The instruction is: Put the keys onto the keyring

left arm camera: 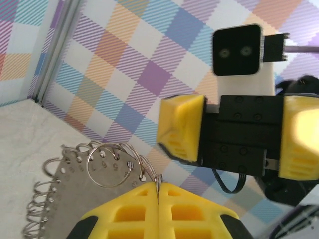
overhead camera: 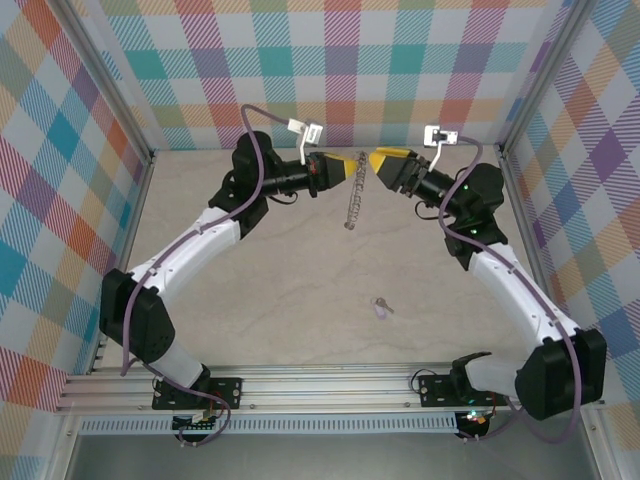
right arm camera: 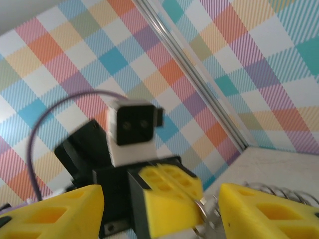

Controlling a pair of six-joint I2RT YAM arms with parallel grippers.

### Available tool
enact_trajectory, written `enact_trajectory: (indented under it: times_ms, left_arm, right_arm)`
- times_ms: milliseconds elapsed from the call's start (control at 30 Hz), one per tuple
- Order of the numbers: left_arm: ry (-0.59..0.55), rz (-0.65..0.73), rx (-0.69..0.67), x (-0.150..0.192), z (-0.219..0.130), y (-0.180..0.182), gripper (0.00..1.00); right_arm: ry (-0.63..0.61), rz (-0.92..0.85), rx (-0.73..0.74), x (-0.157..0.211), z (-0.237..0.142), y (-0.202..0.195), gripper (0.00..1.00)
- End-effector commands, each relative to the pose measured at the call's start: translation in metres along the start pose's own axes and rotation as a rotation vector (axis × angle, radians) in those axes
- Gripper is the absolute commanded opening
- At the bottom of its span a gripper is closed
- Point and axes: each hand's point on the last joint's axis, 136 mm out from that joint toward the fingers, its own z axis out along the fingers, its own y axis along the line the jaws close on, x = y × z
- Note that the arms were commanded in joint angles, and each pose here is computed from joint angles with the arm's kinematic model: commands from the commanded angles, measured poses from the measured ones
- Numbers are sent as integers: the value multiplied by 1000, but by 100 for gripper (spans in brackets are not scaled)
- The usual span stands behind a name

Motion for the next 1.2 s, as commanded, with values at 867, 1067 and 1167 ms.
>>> enact_trajectory:
  times_ms: [867, 1067, 1167]
  left_arm:
    - [281, 199, 126, 24, -9, -26, 0]
    - [289, 188, 164, 24, -8, -30, 0]
    - [293, 183, 177, 25, -7, -31, 0]
  right_arm:
    - [221, -42, -95, 53, -10, 3, 49]
    - [212, -46, -84, 56, -8, -7, 47]
    - [211, -44, -88, 57, -7, -9, 45]
